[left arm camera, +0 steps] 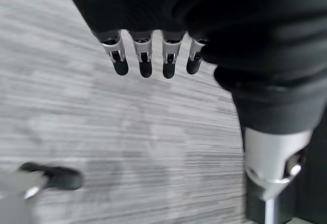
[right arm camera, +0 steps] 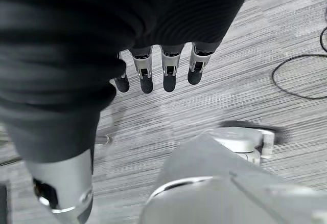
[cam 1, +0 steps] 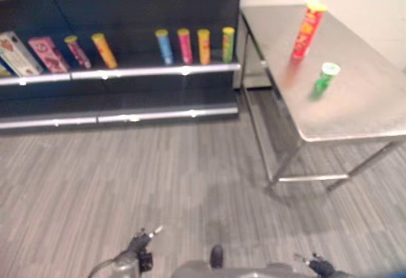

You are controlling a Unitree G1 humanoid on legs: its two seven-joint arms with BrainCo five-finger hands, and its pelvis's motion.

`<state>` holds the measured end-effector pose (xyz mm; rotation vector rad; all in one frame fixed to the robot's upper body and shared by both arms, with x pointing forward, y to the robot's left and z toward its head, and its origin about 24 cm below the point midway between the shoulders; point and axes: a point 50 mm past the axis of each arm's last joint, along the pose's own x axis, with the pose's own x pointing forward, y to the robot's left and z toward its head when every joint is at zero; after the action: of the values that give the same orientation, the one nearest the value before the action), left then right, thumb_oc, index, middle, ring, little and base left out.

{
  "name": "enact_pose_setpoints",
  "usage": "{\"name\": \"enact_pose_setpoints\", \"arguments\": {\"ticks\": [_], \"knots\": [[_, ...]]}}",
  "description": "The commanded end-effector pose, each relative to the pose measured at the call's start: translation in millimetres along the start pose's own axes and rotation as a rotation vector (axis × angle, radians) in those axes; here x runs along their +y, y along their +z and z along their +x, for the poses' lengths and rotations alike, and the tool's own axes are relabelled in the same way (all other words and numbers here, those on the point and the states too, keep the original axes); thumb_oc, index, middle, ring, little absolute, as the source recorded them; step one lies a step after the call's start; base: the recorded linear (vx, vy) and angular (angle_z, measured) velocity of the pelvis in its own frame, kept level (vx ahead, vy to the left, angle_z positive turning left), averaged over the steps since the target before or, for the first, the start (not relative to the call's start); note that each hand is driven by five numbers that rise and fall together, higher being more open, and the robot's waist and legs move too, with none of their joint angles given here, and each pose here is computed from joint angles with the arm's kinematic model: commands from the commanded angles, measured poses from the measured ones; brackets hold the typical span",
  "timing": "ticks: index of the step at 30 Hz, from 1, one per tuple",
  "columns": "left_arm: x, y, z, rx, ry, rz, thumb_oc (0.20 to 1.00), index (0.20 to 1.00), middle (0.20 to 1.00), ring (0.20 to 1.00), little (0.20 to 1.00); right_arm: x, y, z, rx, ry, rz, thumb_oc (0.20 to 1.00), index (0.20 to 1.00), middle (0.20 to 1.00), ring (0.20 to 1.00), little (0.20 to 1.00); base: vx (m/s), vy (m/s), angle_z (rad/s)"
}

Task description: Put the goods on the table back onto the shelves and tidy them up.

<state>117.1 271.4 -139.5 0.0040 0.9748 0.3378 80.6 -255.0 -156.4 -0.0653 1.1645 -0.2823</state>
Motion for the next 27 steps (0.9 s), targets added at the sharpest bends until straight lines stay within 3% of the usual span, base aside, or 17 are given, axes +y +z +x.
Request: {"name": "enact_pose_setpoints", "arguments": {"ticks": [1, 14, 18, 22, 27], "knots": [[1, 29, 4, -0.093, -0.016, 0.041, 1.0, 1.0, 1.0, 1.0, 1.0, -12, 7, 2, -0.009, -0.057, 0.055, 1.0, 1.0, 1.0, 1.0, 1.0, 0.34, 0.064, -0.09], [-15, 36, 1, -0.161, -0.104, 0.09, 1.0, 1.0, 1.0, 1.0, 1.0, -32, -10, -3, 0.063, -0.12, 0.042, 1.0, 1.0, 1.0, 1.0, 1.0, 0.2, -0.023, -0.2], [-12, 36, 0, -0.17, -0.09, 0.017, 1.0, 1.0, 1.0, 1.0, 1.0, -32, 2, -1, 0.021, -0.116, 0.064, 1.0, 1.0, 1.0, 1.0, 1.0, 0.2, 0.182, -0.52], [-10, 33, 0, -0.164, -0.088, 0.039, 1.0, 1.0, 1.0, 1.0, 1.0, -30, 49, 1, -0.169, -0.071, 0.104, 1.0, 1.0, 1.0, 1.0, 1.0, 0.27, 0.288, -0.47], [-3, 22, -1, -0.125, -0.075, 0.033, 1.0, 1.0, 1.0, 1.0, 1.0, -29, 68, 0, -0.231, -0.036, 0.033, 1.0, 1.0, 1.0, 1.0, 1.0, 0.27, 0.412, -0.65]]}}
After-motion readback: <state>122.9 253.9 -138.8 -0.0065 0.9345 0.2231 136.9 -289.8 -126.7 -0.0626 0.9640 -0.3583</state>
